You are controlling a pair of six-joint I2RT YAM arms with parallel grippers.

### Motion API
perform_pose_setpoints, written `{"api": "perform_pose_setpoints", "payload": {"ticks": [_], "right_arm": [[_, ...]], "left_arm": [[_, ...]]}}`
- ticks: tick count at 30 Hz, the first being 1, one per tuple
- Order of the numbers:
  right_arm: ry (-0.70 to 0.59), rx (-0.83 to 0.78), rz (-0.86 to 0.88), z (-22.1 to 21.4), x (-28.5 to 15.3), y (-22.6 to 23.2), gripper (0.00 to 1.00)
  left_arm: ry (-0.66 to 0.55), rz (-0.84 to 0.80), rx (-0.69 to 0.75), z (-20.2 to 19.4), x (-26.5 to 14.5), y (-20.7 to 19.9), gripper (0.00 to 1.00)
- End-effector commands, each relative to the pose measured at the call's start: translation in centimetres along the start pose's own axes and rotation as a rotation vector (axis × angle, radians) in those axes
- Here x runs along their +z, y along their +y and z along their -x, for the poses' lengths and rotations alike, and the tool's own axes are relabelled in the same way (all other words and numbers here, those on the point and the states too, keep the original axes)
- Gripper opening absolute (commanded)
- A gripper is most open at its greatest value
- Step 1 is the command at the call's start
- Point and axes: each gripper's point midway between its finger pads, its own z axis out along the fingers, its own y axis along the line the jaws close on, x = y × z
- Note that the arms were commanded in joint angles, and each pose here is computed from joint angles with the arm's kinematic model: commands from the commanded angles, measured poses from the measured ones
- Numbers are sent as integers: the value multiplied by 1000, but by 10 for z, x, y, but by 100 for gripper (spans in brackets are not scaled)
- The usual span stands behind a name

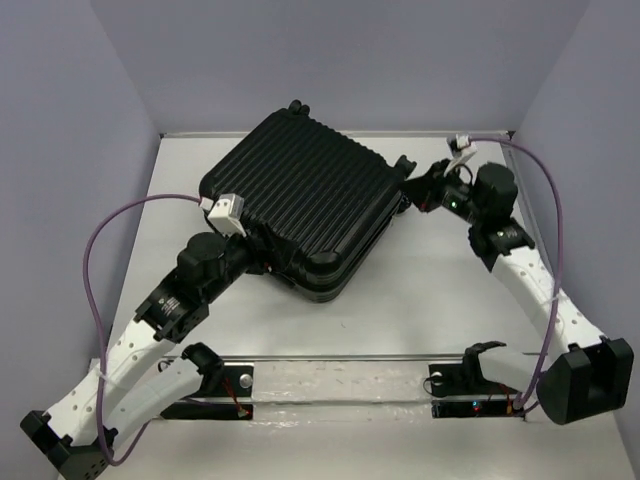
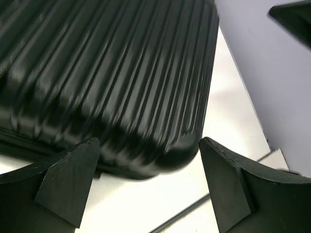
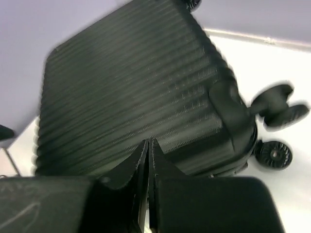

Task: Pack the luggage

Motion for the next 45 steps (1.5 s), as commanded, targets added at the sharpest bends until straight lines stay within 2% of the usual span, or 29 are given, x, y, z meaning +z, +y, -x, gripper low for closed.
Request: {"api": "perform_pose_setpoints", "payload": {"ticks": [1, 2, 3, 4, 5, 6, 7, 10, 11, 12, 13, 16, 21, 26, 39, 45], "right_arm": [[-81, -20, -4, -75, -16, -21, 7], [-86, -18, 12, -89, -19, -21, 7], [-53, 8, -10, -118, -23, -31, 11], [-94, -8, -11, -116, -23, -35, 15], [-81, 11, -16, -130, -20, -45, 21], [-126, 23, 24, -128, -24, -48, 31], [-104, 77, -13, -137, -23, -63, 37], [-119, 164, 107, -148, -21, -72, 47], [-181, 123, 165, -135, -23, -68, 49], [-166, 212, 148, -147, -23, -85, 49], [-199, 176, 208, -140, -25, -81, 49], [-191, 245, 287, -145, -17, -88, 50], [-160, 201, 347, -144, -8, -90, 53], [-125, 166, 413, -142, -7, -84, 61], [-24, 83, 593, -129, 5, -70, 62], [29, 124, 627, -137, 12, -73, 63]], "left_arm": [[1, -131, -28, -15, -23, -12, 94], [33, -164, -26, -23, -24, -16, 94], [57, -169, -27, -31, -23, -14, 94], [74, -176, -26, -36, -22, -14, 94], [97, -191, -28, -43, -22, -15, 94], [120, -199, -29, -52, -20, -13, 93], [125, -196, -31, -55, -18, -11, 93], [149, -224, -35, -69, -16, -9, 93], [144, -243, -37, -70, -16, -12, 93], [153, -244, -40, -74, -14, -10, 93], [155, -252, -41, -76, -13, -11, 93], [152, -244, -25, -75, -9, -10, 93], [146, -224, -5, -74, -6, -6, 93], [157, -203, -3, -81, 1, 0, 93], [152, -175, -6, -77, 13, 1, 92], [146, -173, -21, -75, 14, 0, 92]]}}
